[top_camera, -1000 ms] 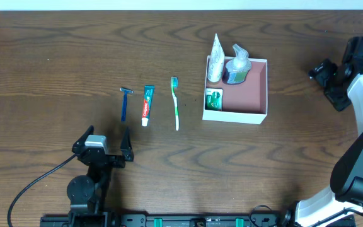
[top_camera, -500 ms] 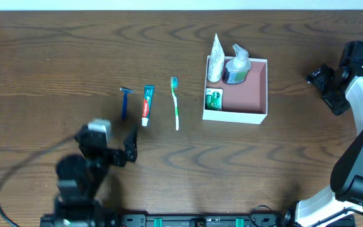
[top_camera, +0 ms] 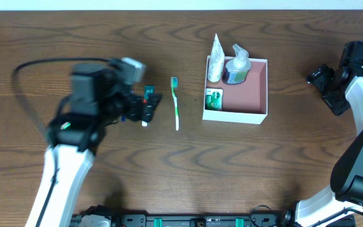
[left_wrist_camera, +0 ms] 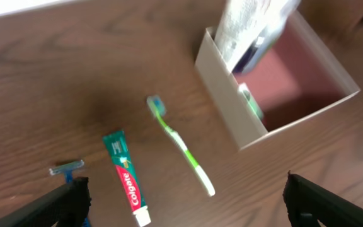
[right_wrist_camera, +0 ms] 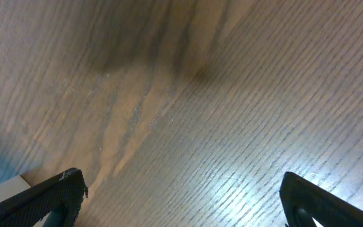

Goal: Pack container
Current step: 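Reach the left gripper to the blue razor and grasp it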

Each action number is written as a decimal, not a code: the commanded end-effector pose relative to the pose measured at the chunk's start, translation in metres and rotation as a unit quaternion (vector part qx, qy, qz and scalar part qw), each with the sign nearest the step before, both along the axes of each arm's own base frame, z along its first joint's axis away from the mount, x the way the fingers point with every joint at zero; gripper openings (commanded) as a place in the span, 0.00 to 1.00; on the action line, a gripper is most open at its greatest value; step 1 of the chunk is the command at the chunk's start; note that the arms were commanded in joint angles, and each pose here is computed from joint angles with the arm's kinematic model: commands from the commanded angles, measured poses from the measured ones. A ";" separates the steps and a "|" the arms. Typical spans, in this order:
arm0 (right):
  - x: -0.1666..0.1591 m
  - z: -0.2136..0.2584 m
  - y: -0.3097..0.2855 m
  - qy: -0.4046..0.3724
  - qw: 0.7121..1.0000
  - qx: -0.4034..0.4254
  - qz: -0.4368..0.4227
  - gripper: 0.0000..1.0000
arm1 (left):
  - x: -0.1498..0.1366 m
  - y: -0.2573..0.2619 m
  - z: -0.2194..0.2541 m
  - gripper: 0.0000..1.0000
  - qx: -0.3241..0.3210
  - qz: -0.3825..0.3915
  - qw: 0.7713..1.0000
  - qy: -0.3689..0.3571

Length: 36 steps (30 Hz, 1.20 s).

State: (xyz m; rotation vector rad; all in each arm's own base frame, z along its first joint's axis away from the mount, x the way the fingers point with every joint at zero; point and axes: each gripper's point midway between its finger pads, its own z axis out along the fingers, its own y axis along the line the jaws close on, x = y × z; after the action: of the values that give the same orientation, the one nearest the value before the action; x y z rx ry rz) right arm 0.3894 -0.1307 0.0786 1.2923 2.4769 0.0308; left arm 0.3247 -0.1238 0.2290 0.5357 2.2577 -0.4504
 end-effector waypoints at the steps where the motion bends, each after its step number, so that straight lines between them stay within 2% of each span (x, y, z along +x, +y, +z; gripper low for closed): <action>1: -0.001 -0.002 -0.001 0.004 1.000 -0.002 -0.008 0.99 | 0.021 0.009 -0.016 0.98 0.135 0.036 0.990 -0.019; 4: -0.001 -0.002 -0.001 0.004 1.000 -0.002 -0.008 0.99 | 0.029 0.009 -0.041 0.98 0.164 0.081 0.983 0.014; 8: -0.001 -0.002 -0.001 0.004 1.000 -0.002 -0.008 0.99 | 0.028 -0.009 -0.079 0.98 0.130 0.072 0.985 0.086; 10: -0.001 -0.002 -0.001 0.004 1.000 -0.002 -0.008 0.99 | 0.027 -0.009 -0.100 0.98 0.144 0.063 0.981 0.113; 13: -0.001 -0.002 -0.001 0.004 1.000 -0.002 -0.008 0.99 | 0.036 -0.007 -0.109 0.98 0.133 0.092 0.977 0.137; 17: -0.001 -0.002 -0.001 0.004 1.000 -0.002 -0.008 0.99 | 0.054 0.029 -0.096 0.98 0.092 0.220 0.951 0.198; 23: -0.001 -0.002 -0.001 0.004 1.000 -0.002 -0.008 0.99 | 0.062 0.089 -0.104 0.98 0.099 0.287 0.918 0.254; 28: -0.001 -0.002 -0.001 0.004 1.000 -0.002 -0.008 0.99 | 0.060 0.108 -0.140 0.98 0.110 0.305 0.897 0.300; 36: -0.001 -0.002 -0.001 0.004 1.000 -0.002 -0.008 0.99 | 0.052 0.103 -0.197 0.98 0.142 0.273 0.879 0.365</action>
State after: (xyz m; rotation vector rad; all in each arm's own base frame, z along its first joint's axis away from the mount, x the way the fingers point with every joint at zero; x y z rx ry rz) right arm 0.3894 -0.1307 0.0785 1.2925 2.4772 0.0307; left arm 0.3816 -0.0198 0.0471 -0.2254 3.0304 -0.0138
